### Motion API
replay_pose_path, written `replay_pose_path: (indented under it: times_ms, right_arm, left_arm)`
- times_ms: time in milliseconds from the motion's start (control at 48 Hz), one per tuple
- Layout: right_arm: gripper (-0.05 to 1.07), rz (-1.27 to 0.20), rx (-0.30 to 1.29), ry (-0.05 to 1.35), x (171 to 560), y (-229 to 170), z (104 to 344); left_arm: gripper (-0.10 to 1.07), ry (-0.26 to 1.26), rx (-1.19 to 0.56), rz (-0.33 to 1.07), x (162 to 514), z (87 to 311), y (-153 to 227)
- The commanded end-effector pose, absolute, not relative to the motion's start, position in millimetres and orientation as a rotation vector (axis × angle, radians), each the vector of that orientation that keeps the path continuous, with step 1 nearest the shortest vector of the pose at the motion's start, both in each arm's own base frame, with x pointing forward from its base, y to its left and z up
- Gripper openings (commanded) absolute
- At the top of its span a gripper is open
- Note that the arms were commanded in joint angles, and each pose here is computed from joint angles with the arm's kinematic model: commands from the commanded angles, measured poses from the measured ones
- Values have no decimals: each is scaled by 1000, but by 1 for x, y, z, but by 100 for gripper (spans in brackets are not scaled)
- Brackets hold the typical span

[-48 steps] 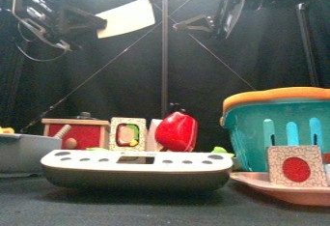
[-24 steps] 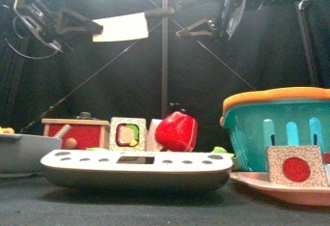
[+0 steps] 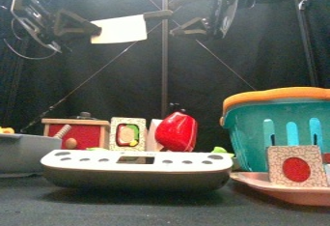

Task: Regrasp cleaver

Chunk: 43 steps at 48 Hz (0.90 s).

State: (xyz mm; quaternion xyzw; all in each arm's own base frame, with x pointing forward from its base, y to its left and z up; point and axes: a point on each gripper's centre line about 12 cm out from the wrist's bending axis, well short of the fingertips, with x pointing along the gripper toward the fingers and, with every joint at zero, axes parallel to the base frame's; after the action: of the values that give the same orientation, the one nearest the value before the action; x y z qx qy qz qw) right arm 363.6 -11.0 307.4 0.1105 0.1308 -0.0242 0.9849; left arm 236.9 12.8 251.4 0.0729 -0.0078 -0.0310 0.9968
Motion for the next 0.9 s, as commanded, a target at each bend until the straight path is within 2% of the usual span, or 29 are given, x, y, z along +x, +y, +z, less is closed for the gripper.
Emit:
replay_pose_path:
  times_ms: [0, 875]
  right_arm:
    - [98, -56, 219, 233, 372, -15, 321]
    - [98, -95, 206, 352, 403, -22, 291]
  left_arm:
    - [35, -23, 150, -65, 243, 256, 13]
    - [35, 98, 135, -32, 250, 241, 19]
